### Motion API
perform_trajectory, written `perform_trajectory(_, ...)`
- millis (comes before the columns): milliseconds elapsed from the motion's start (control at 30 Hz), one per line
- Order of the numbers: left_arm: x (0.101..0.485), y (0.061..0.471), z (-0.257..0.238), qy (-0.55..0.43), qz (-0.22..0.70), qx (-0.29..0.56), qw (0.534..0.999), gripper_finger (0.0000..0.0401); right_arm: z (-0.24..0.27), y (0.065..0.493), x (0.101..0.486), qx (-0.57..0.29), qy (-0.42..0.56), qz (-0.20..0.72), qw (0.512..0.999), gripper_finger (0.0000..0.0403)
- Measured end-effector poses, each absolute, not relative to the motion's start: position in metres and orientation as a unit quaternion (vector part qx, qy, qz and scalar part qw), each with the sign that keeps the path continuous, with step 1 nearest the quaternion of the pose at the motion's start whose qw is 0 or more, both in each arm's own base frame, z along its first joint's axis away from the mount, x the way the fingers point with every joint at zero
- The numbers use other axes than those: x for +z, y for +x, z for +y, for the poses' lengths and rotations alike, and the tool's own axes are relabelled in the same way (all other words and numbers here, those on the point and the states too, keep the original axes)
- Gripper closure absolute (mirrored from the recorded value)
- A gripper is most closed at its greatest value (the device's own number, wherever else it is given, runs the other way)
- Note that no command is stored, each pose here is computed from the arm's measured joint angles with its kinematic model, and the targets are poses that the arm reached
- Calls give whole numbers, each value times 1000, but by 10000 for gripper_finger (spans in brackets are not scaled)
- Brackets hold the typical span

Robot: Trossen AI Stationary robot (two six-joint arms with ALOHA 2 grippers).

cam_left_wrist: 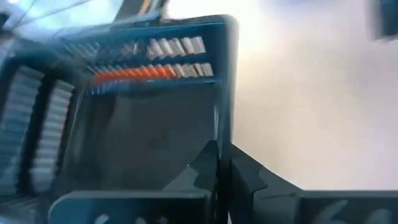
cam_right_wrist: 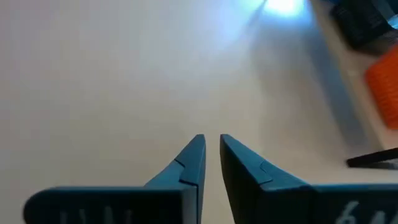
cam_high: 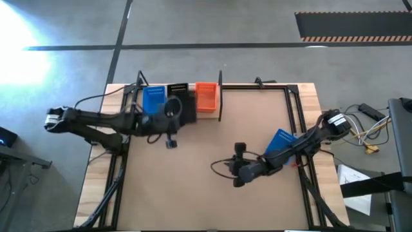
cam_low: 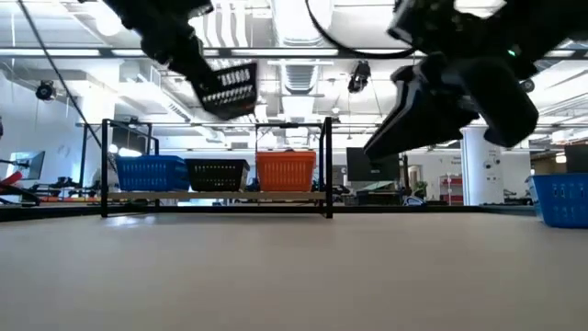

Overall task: Stack baskets on shelf by color
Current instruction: Stack the black basket on top of the other black baskets on the shelf

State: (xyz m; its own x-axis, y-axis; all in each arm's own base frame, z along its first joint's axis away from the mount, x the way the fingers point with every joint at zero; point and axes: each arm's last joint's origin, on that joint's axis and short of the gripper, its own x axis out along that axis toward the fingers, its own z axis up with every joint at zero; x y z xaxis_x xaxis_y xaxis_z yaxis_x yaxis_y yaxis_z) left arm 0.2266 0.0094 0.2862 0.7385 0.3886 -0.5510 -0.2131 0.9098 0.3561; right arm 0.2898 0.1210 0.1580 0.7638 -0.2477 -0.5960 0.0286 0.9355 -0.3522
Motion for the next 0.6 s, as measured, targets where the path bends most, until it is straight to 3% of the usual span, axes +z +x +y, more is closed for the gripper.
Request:
perform_trajectory(367,262,216,117,91,392,232,886,401,119,281,146,-111,-210,293,926,371)
perform_trajectory(600,237,223,134,125,458,196,858,401,120,283,146,-111,-209,292,927,371)
